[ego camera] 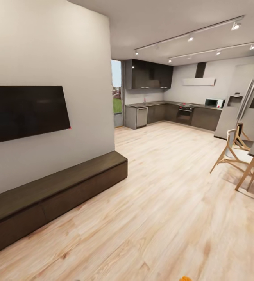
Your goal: Place each of the two pumpkins and all three candles from the living room inside a cabinet in the living room (use any cabinet), then make sure every cabinet is closed, and position the cauldron so it is next to a table in the living room.
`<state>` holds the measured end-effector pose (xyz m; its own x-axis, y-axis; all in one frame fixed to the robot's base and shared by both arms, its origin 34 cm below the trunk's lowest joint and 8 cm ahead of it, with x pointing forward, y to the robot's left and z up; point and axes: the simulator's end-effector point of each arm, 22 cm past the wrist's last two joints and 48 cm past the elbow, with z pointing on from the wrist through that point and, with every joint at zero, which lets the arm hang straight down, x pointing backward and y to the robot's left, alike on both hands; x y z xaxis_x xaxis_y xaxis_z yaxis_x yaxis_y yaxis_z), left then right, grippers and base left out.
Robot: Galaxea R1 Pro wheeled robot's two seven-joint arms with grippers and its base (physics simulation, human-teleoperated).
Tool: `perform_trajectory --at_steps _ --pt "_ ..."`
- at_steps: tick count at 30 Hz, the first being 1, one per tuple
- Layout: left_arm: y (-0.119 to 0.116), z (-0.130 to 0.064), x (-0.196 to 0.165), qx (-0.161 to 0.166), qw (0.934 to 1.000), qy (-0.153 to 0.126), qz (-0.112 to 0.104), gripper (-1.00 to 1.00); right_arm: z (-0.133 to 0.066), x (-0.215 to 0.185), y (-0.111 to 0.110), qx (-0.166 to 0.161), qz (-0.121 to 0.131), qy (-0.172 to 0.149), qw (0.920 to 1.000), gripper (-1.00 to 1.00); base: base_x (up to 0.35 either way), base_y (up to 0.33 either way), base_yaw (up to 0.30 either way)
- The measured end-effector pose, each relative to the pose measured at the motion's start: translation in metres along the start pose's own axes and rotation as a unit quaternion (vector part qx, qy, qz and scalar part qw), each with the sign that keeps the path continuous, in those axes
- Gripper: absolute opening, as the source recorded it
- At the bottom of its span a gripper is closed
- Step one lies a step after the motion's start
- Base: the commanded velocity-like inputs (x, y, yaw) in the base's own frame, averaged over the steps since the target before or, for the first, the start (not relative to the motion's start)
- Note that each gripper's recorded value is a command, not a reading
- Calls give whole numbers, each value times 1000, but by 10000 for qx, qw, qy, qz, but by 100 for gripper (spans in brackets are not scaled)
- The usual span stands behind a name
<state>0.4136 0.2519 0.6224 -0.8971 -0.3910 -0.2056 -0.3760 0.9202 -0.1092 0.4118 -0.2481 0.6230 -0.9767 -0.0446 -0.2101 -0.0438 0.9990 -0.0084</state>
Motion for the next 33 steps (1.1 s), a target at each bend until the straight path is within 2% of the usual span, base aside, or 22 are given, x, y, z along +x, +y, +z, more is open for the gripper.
perform_trajectory --at_steps 13,22,26,33 --pt "0 0 0 -2 10000 -5 2 100 0 0 0 0 0 3 10000 100 241 -177 273" --pt "0 0 0 -1 10000 -4 -7 100 0 0 0 -1 2 4 10000 100 27 -6 37" --pt "0 0 0 0 10000 -5 -12 100 0 0 0 -1 1 3 10000 100 69 0 210" --pt "-1 0 0 5 10000 -5 -11 100 0 0 0 -2 7 2 10000 100 205 -44 137"
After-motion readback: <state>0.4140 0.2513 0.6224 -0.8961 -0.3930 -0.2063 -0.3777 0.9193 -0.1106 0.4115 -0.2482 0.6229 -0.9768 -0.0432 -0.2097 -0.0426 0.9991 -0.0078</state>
